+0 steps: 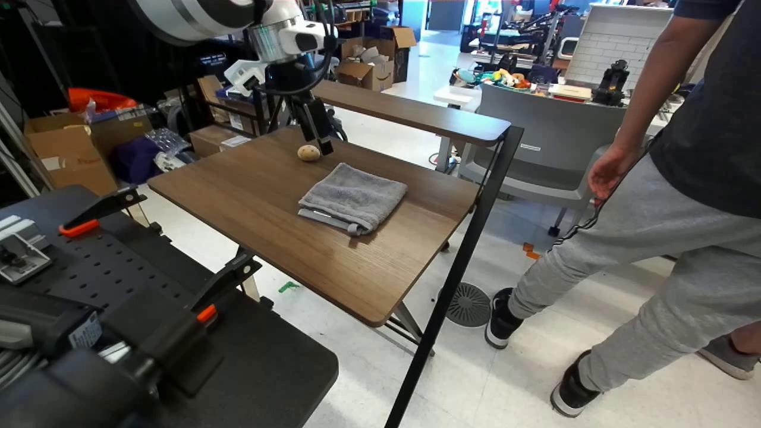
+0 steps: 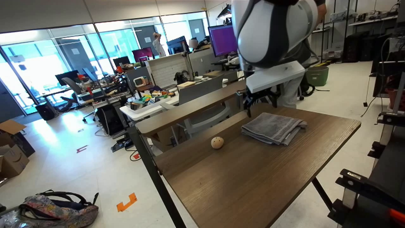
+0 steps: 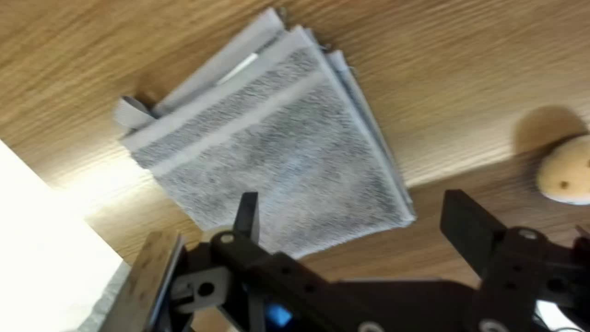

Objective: Move the cookie backwards, wipe the tabletop with the grey towel

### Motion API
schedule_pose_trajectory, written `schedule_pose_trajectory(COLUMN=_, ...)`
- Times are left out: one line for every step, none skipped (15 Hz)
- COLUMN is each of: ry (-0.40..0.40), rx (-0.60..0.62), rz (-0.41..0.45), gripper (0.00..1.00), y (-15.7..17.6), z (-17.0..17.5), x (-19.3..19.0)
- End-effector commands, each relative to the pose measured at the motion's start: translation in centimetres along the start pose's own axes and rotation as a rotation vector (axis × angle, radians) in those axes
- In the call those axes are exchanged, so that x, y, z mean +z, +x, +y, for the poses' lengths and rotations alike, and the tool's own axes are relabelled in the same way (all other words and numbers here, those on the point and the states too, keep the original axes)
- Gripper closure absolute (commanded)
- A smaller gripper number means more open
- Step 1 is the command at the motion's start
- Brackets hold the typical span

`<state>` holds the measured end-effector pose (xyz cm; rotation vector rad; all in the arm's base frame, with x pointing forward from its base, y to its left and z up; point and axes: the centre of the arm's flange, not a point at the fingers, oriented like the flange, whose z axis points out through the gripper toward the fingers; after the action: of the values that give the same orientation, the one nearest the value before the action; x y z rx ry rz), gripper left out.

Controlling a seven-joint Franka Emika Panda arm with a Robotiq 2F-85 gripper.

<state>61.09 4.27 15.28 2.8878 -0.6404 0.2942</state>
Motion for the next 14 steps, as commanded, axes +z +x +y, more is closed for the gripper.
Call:
schedule_pose_trajectory(ry=-0.033, rx=0.030, rz=-0.077, gripper=0.00, y=-0.2, z=5.0, x=2.2)
schedule_pose_trajectory(ry=-0.045, rx=0.041, rz=-0.083, gripper=0.00, y=-0.3, z=5.8, x=3.4)
schedule_pose_trajectory(ry=-0.048, rx=0.056, rz=-0.088, gripper=0.00, y=-0.5, z=6.3, x=4.6)
schedule_pose_trajectory(ry=-0.055, rx=0.093, rz=-0.077, gripper=0.00, y=-0.6, z=6.8, x=5.5)
schedule_pose_trajectory(ry=-0.045, rx=0.127, rz=-0.082, gripper=0.00, y=-0.6, z=7.1, x=6.5)
schedule_pose_trajectory(ry=-0.037, rx=0.169, rz=-0.066, gripper=0.00, y=-0.4, z=7.2, x=6.8)
schedule_pose_trajectory(ry=-0.023, rx=0.204, rz=-0.048, gripper=0.00, y=-0.2, z=7.4, x=7.0)
schedule_pose_trajectory(ry=-0.015, rx=0.229, rz=-0.033, gripper=0.00, y=0.1, z=7.4, x=7.1)
schedule_pose_trajectory(ry=-0.010, rx=0.254, rz=-0.010, gripper=0.00, y=0.4, z=7.4, x=7.3)
schedule_pose_trajectory(ry=-0.010, rx=0.276, rz=0.010, gripper=0.00, y=0.9, z=7.5, x=7.6)
schedule_pose_trajectory(ry=-0.013, rx=0.293, rz=0.028, gripper=0.00, y=1.3, z=7.6, x=7.7)
schedule_pose_trajectory(ry=-0.012, rx=0.312, rz=0.044, gripper=0.00, y=1.7, z=7.6, x=7.9)
schedule_pose_trajectory(ry=-0.014, rx=0.324, rz=0.054, gripper=0.00, y=2.0, z=7.6, x=8.1)
schedule_pose_trajectory(ry=-0.013, rx=0.333, rz=0.062, gripper=0.00, y=2.3, z=7.3, x=8.3)
